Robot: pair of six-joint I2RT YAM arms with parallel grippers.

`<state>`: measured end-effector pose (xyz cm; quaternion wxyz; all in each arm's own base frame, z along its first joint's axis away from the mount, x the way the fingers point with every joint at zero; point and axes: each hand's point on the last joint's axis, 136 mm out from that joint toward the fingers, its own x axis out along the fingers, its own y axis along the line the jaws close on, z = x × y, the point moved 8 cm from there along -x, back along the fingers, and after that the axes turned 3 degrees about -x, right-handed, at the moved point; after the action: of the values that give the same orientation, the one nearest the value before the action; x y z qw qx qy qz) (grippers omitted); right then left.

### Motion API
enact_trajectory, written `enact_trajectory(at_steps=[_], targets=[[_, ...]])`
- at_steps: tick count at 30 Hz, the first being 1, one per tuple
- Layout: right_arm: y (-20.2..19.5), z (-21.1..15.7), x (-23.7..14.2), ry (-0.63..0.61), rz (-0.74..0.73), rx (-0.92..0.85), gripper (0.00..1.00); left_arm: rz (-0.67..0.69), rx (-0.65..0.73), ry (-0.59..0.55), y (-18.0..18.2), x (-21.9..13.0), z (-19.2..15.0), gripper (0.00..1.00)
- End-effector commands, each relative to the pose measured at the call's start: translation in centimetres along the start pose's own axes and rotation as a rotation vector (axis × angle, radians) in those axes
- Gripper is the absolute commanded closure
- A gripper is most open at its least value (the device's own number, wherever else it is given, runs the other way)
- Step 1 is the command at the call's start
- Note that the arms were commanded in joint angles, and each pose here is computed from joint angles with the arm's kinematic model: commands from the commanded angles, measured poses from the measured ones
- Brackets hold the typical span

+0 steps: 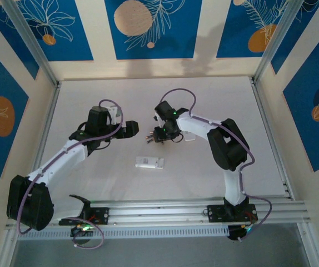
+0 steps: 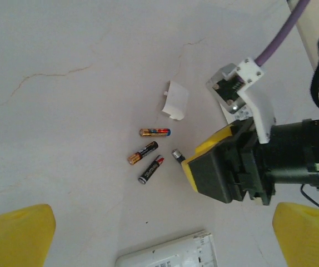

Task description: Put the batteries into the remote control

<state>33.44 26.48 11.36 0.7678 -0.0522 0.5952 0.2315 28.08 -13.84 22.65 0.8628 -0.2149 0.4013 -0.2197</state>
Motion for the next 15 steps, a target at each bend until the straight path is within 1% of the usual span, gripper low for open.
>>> enact_trajectory(at_steps=[1, 2, 5, 8, 11, 13, 15], targets=[[0.2, 0.2, 0.6, 0.024, -0.039, -0.012, 0.62, -0.016, -0.001, -0.014, -0.3, -0.3, 0.7, 0.00], [0.3, 0.1, 0.9, 0.028, -0.051, -0.017, 0.64, -0.011, -0.005, -0.014, -0.2, -0.3, 0.7, 0.00], [0.2, -0.1, 1.3, 0.033, -0.104, -0.036, 0.68, 0.006, -0.013, -0.008, 0.1, -0.2, 0.3, 0.00], [0.5, -0.4, 1.8, 0.038, -0.142, -0.063, 0.71, 0.019, -0.012, 0.004, 0.4, -0.2, 0.0, 0.00], [0.6, -0.7, 2.2, 0.046, -0.143, -0.069, 0.74, 0.050, -0.004, 0.021, 0.7, -0.3, -0.4, 0.00], [0.7, -0.6, 2.2, 0.043, -0.140, -0.064, 0.79, 0.070, 0.001, 0.023, 0.9, -0.6, -0.6, 0.00], [0.9, -0.5, 1.3, 0.023, -0.135, -0.049, 0.81, 0.083, 0.003, 0.018, 1.1, -0.9, -0.8, 0.00]])
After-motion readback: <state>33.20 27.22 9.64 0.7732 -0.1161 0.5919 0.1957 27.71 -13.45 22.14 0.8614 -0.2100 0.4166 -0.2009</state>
